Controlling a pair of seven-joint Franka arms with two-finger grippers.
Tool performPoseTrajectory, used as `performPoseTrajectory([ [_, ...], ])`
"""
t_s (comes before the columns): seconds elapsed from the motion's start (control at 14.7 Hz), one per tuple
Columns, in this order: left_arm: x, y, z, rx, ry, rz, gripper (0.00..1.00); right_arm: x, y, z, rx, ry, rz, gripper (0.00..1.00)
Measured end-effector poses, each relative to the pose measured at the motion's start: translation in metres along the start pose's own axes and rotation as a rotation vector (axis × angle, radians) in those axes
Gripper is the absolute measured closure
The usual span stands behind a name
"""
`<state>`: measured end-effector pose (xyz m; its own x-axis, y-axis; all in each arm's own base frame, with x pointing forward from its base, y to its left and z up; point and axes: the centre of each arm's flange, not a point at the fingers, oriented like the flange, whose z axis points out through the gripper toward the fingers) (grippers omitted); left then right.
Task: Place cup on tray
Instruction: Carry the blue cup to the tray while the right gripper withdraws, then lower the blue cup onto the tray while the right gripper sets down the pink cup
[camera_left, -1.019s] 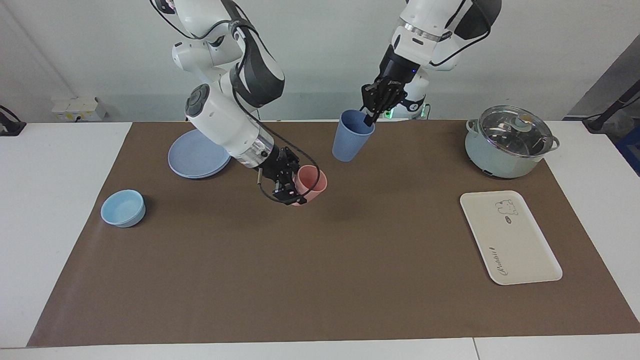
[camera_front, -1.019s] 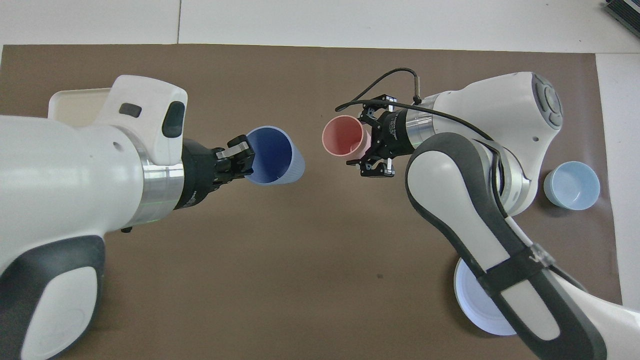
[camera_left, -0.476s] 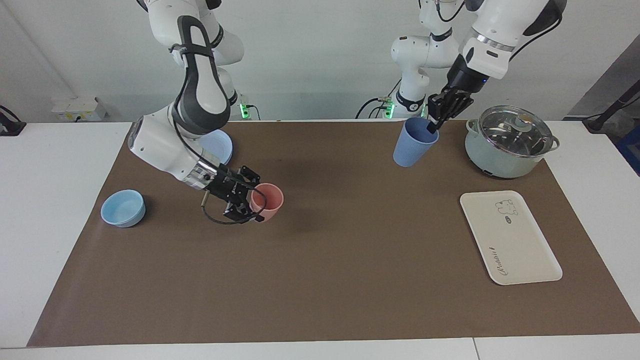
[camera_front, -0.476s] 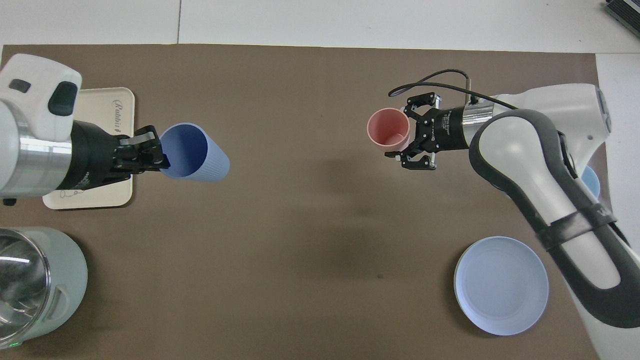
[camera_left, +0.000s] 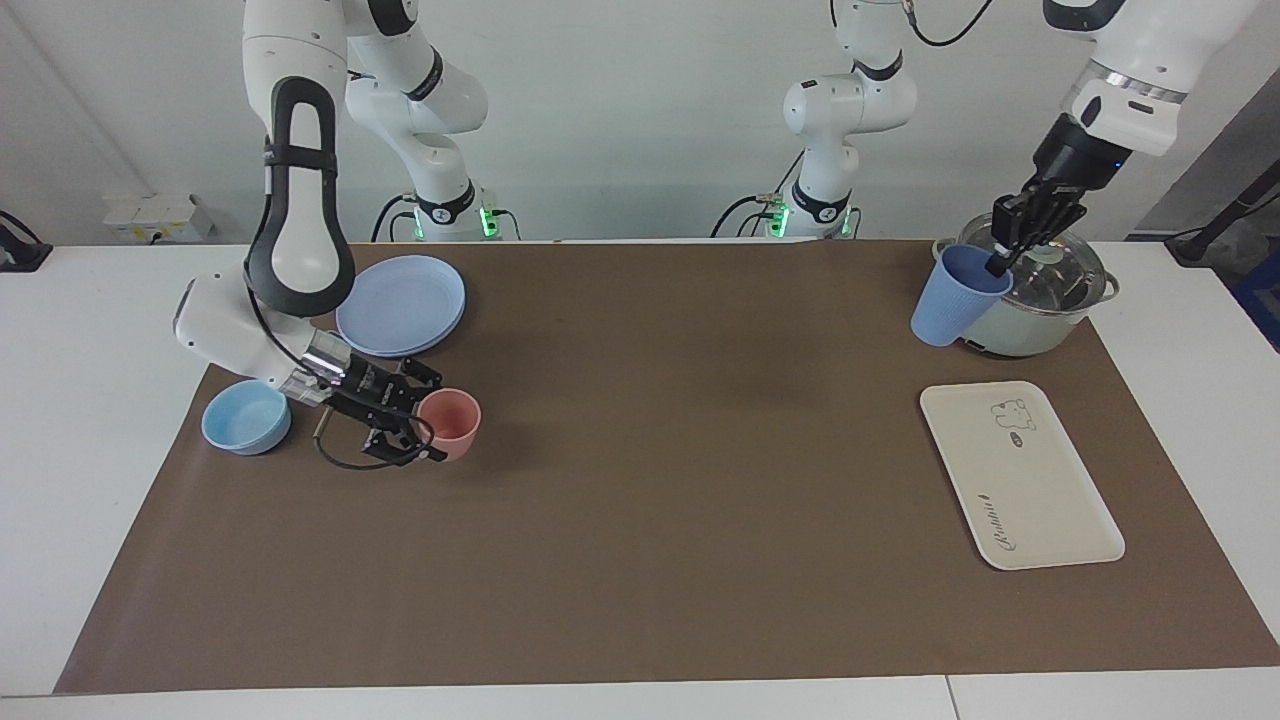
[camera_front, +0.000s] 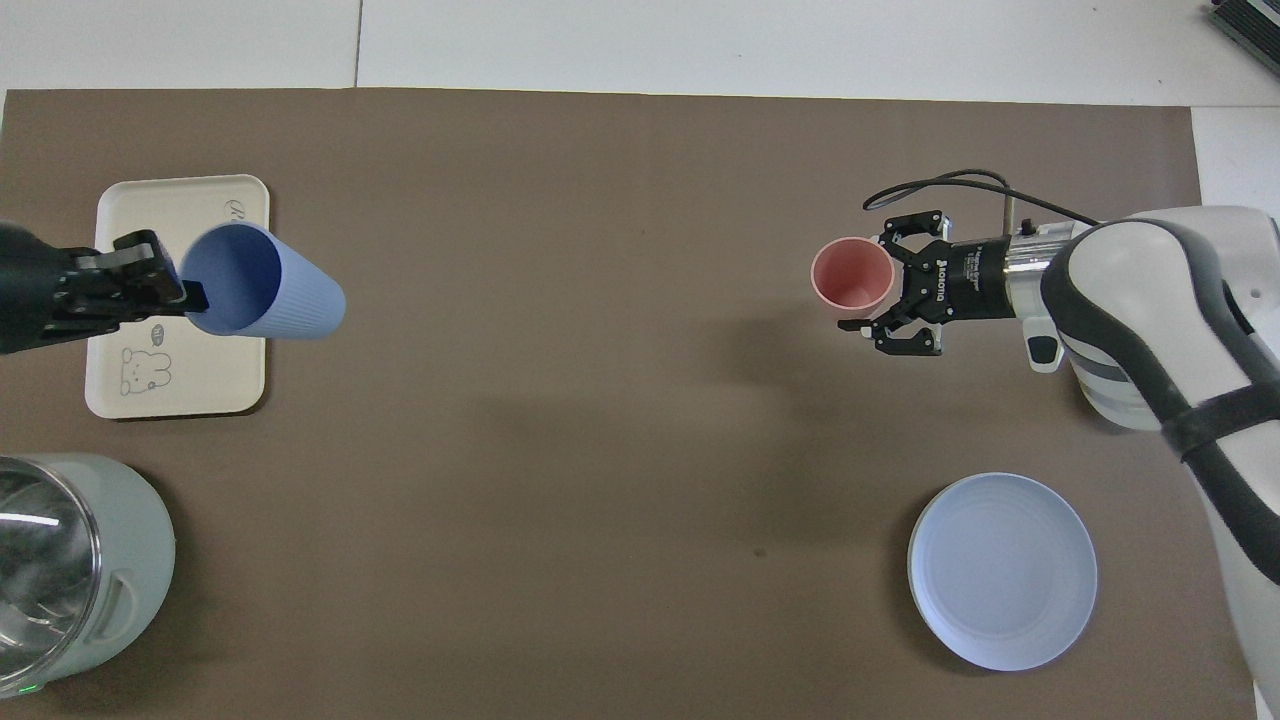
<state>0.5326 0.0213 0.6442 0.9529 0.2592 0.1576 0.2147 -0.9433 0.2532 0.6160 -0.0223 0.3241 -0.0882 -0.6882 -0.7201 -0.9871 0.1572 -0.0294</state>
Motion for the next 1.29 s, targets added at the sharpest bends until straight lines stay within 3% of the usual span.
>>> performPoseTrajectory([
  [0.2, 0.020, -0.072, 0.022, 0.026, 0.056, 0.032, 0.96, 0.046, -0.012, -0.008, 0.029, -0.006, 0.023, 0.20],
  [0.41, 0.046, -0.118, 0.073, 0.046, 0.077, 0.034, 0.96, 0.058, -0.018, -0.017, 0.067, -0.013, 0.045, 0.20],
  [0.68, 0.072, -0.163, 0.152, 0.064, 0.054, 0.067, 0.96, 0.064, -0.020, -0.022, 0.099, -0.017, 0.026, 0.20],
  [0.82, 0.077, -0.173, 0.173, 0.069, 0.055, 0.068, 0.96, 0.067, -0.023, -0.023, 0.133, -0.026, 0.010, 0.20],
  [1.02, 0.080, -0.175, 0.193, 0.066, 0.043, 0.065, 0.96, 0.074, -0.026, -0.026, 0.187, 0.022, 0.000, 0.20],
  [1.29, 0.080, -0.176, 0.212, 0.041, 0.054, 0.042, 0.96, 0.079, -0.027, -0.028, 0.219, 0.055, -0.022, 0.10],
])
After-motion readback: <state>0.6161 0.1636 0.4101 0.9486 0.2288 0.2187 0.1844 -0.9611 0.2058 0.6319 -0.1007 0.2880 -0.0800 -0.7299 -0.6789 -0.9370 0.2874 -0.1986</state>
